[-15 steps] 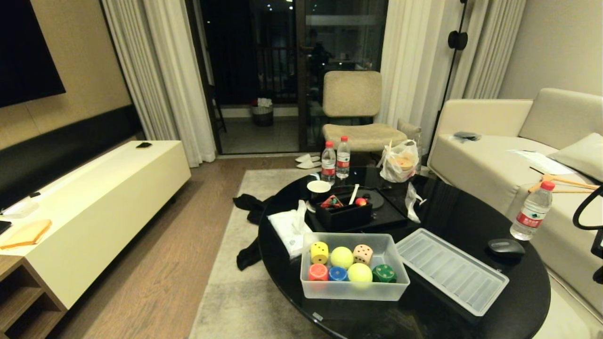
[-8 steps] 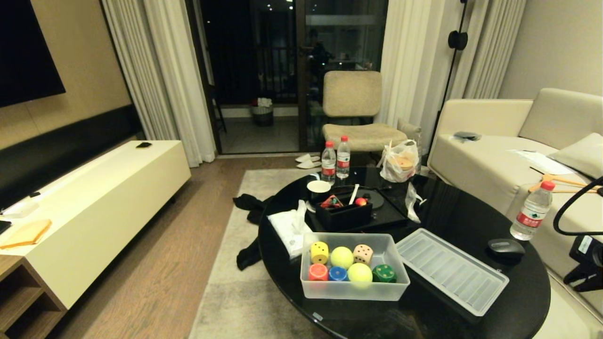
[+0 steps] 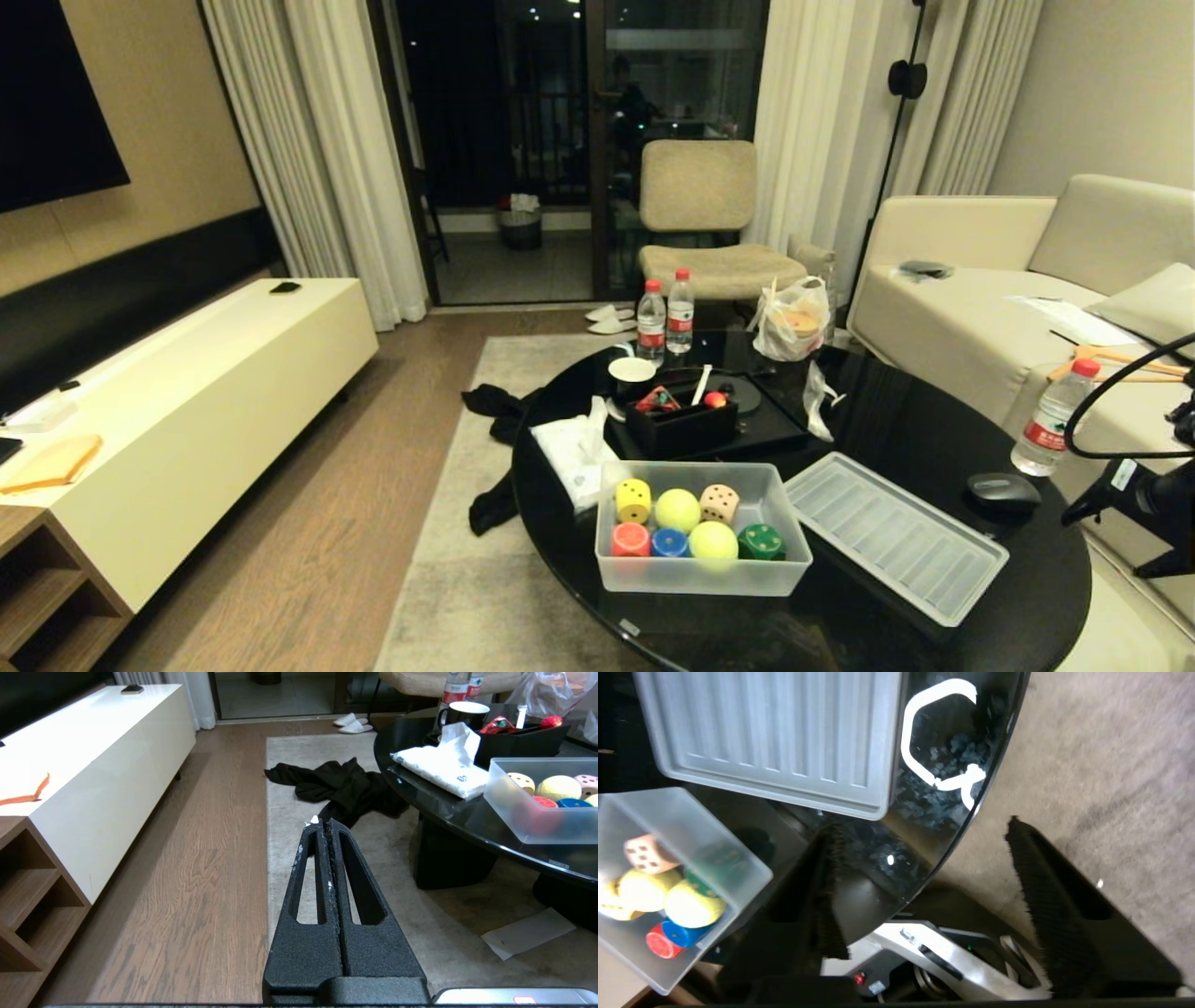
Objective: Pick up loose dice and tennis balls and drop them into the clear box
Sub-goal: Close the lid
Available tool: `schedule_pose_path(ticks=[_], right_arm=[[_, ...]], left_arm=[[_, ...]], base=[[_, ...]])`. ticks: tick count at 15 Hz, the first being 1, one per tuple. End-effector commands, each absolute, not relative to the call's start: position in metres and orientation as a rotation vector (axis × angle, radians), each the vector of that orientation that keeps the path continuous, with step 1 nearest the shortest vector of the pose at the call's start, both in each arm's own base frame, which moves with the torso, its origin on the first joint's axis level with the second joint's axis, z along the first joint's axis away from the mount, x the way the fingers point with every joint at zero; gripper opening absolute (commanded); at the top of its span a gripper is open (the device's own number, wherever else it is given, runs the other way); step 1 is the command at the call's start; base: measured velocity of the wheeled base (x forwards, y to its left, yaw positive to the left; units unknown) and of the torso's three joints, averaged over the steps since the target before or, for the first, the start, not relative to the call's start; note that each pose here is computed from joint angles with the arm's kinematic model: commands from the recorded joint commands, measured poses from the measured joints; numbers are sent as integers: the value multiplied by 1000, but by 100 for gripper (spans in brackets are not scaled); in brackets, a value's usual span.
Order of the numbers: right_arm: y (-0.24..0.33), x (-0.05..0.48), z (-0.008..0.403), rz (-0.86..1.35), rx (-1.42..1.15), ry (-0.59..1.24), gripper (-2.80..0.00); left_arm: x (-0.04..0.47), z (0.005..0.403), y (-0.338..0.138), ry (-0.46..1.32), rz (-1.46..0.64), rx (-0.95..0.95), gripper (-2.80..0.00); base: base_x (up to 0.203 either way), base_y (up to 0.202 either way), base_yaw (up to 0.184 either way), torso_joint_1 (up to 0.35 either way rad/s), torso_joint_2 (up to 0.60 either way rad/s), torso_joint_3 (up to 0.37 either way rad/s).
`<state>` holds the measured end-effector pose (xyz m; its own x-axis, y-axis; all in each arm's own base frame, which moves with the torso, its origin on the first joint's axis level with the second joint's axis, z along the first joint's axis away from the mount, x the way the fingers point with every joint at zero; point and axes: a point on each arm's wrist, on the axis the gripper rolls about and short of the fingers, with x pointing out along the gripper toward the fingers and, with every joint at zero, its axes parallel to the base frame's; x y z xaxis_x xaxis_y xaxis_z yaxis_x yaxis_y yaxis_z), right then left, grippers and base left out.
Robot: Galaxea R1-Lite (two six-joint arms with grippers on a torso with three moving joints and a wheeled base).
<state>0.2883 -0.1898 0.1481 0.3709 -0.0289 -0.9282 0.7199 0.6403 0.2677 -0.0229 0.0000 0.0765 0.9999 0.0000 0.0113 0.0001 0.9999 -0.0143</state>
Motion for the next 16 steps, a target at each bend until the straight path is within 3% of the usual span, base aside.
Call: schedule_pose_path(ticks=[1, 16], right_arm=[[-194, 295, 126, -547, 774, 1163, 0], [-178, 333, 81, -636, 660, 1219, 0]], left_arm=[[-23, 76, 0, -8, 0, -15, -280], [-23, 76, 0, -8, 0, -14, -280]], base=[[0, 0, 0, 0, 0, 0], [0, 0, 0, 0, 0, 0]])
